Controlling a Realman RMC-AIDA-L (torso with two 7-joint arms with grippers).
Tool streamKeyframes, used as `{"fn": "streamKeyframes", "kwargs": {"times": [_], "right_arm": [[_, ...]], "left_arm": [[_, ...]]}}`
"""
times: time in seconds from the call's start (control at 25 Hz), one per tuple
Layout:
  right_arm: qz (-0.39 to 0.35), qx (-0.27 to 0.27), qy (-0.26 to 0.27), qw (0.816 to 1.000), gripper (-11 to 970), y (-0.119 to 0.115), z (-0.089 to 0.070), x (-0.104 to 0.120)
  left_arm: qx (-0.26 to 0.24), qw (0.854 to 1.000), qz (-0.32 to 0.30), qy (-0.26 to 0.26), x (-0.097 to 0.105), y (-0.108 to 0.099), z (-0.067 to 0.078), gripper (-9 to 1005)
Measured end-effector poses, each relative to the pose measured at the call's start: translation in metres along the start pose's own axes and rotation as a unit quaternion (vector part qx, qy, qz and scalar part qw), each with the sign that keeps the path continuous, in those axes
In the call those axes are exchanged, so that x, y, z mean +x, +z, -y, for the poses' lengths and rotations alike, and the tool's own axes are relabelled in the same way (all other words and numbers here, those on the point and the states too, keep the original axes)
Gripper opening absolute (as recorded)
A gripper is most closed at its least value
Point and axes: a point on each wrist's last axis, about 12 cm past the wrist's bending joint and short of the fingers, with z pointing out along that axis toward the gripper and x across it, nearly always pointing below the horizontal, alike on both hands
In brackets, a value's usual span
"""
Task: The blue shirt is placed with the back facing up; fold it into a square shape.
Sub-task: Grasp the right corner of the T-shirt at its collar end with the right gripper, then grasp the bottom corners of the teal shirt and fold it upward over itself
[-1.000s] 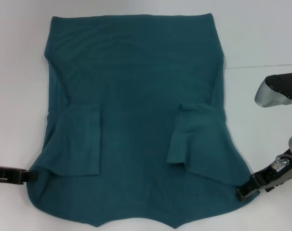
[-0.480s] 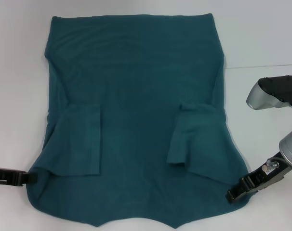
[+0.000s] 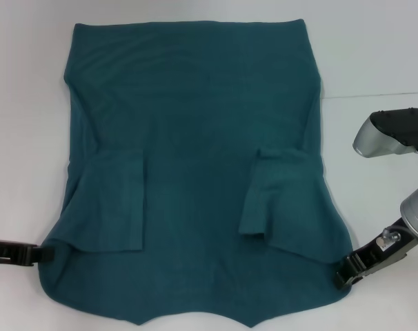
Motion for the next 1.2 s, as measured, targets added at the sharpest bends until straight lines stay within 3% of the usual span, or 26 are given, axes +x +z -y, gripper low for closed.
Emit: {"fn": "streamKeyframes", "kwargs": {"times": [0.16,0.48,0.76,0.92,1.2], "right_arm": [[0.0,0.0,0.0,1.0,256,0.0,0.0,0.0],[0.002,0.005,-0.005,1.0,62,-0.003,0.002,-0.001],[-0.025,0.001,-0.042,0.999,30,-0.013,0.002,0.0],[-0.066,-0.014,-0.078,0.995,29,-0.019,-0.002,0.003],[-0.179,-0.033,-0.156,0.971,29,-0.02,-0.018,0.019]], "left_arm": [[0.0,1.0,0.0,-0.001,0.0,0.0,0.0,27],[0.003,1.0,-0.001,-0.004,0.002,0.001,0.0,26],[0.02,0.999,-0.017,-0.021,0.006,-0.003,0.002,26],[0.055,0.997,-0.04,-0.042,0.011,-0.011,0.006,26],[0.095,0.985,-0.116,-0.083,0.032,-0.027,0.013,27]]}}
